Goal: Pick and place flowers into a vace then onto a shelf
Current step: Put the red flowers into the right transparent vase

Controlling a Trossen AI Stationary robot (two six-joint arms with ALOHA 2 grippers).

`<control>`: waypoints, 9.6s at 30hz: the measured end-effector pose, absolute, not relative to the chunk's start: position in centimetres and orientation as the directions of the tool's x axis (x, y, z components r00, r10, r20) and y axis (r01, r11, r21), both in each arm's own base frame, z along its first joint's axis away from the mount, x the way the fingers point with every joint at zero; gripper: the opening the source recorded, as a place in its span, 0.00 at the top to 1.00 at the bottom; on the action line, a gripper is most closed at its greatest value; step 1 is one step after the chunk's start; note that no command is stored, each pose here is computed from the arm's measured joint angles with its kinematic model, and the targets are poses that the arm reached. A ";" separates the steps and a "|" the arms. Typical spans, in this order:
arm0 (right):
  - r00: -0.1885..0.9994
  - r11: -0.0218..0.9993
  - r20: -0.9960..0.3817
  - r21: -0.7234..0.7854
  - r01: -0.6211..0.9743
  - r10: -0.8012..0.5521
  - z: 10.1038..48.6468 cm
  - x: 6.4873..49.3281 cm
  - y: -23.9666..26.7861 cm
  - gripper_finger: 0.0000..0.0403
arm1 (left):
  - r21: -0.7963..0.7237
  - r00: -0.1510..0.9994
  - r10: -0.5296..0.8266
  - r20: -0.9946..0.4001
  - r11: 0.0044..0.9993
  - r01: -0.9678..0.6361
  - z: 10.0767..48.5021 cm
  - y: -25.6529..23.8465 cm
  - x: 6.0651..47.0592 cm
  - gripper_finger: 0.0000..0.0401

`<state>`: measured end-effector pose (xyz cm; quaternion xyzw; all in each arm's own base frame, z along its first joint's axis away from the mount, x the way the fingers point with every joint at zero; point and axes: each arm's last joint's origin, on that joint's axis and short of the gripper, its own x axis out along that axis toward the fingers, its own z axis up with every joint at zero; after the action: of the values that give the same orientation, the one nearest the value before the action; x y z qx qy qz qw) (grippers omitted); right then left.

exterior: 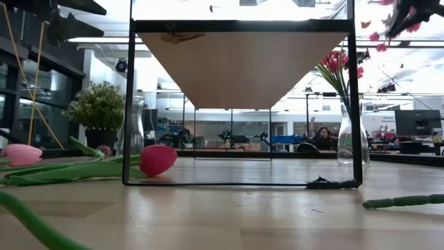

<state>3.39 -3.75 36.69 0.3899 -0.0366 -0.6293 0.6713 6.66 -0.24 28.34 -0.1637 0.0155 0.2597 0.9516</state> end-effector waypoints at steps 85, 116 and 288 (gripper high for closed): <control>0.817 0.701 -0.046 0.488 0.520 -0.574 28.7 4.3 -2.5 1.00 | -0.353 0.865 0.489 -0.115 0.794 -0.495 28.3 -0.2 6.7 0.19; 0.814 0.683 -0.109 0.488 0.543 -0.570 25.4 5.9 -3.2 1.00 | -0.348 0.857 0.503 -0.113 0.788 -0.508 28.3 -0.2 6.6 0.19; 0.659 0.599 -0.256 0.278 0.751 -0.707 19.5 10.0 0.3 0.86 | -0.343 0.856 0.504 -0.117 0.788 -0.511 28.3 -0.2 6.6 0.19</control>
<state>10.04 0.31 19.48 0.1830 0.0595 -0.4084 0.8923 6.61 -0.19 28.28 -0.1841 0.0097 0.2683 0.9455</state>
